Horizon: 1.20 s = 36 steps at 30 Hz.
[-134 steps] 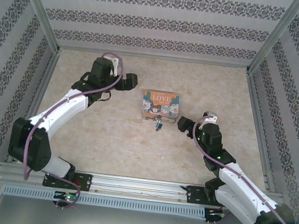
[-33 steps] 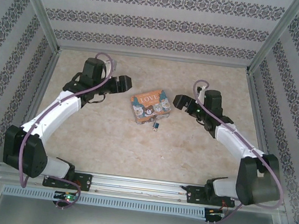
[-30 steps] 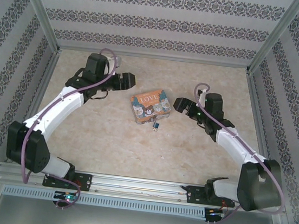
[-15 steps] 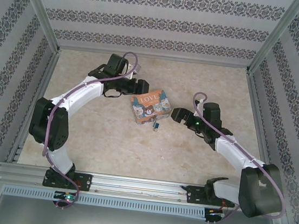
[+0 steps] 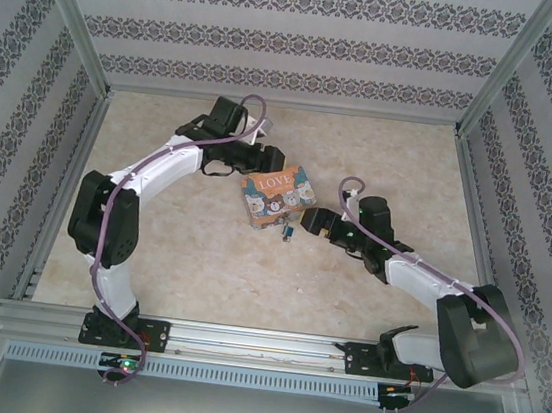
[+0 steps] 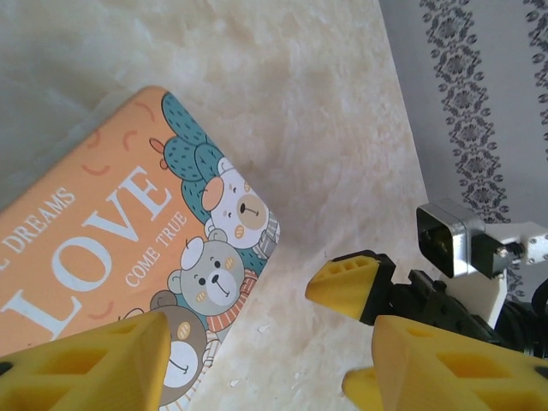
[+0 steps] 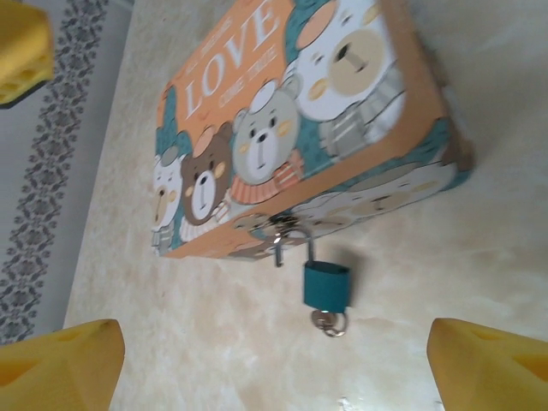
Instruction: Unlock the padlock with the key
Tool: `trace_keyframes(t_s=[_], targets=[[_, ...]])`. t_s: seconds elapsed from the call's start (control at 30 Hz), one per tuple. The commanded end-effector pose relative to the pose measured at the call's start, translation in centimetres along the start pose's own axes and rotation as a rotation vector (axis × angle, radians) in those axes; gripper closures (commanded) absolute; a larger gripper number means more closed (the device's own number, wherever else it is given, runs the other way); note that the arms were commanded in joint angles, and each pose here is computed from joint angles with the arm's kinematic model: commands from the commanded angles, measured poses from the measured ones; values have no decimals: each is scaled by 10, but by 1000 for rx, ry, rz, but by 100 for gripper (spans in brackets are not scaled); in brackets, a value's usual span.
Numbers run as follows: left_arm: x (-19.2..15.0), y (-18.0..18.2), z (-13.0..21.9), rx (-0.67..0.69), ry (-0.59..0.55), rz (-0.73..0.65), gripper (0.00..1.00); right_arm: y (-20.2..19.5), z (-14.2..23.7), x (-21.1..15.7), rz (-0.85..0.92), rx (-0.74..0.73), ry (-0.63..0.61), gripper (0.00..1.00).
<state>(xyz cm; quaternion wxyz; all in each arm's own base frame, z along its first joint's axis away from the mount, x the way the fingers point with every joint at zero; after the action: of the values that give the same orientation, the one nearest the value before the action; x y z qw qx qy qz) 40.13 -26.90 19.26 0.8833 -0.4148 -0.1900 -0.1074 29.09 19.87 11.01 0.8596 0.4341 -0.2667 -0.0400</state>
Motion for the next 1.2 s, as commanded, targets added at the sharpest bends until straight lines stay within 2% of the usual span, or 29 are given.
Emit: trace_keyframes(t_s=[0.0,0.27,0.53,0.97,1.17], targets=[[-10,-3,-17,-39,50,1,37,10,-10,-4,19,66,-14,11],[-25,31,-41,40,99,52,42,5,-36,-14,70,112,8,14],[-39,49,-50,67,113,102,45,6,-57,-9,146,172,11,20],[-52,66,-57,110,123,149,46,5,-72,-19,142,241,96,25],[-54,68,-56,116,123,154,46,4,-76,-19,140,252,95,26]])
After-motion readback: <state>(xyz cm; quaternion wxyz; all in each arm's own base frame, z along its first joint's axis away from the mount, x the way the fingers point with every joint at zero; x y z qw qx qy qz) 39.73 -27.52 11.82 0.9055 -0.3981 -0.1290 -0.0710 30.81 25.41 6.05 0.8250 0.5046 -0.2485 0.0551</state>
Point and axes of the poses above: each hand's point on the last joint's axis, 136 mm out from that joint toward the fingers, its own z axis back along the fingers, its own y axis along the line the jaws close on, x = y × z, the point moved 1 cm from there along z, back along the fingers, and after that the axes turned 2 degrees about -z, right-handed, at the moved point
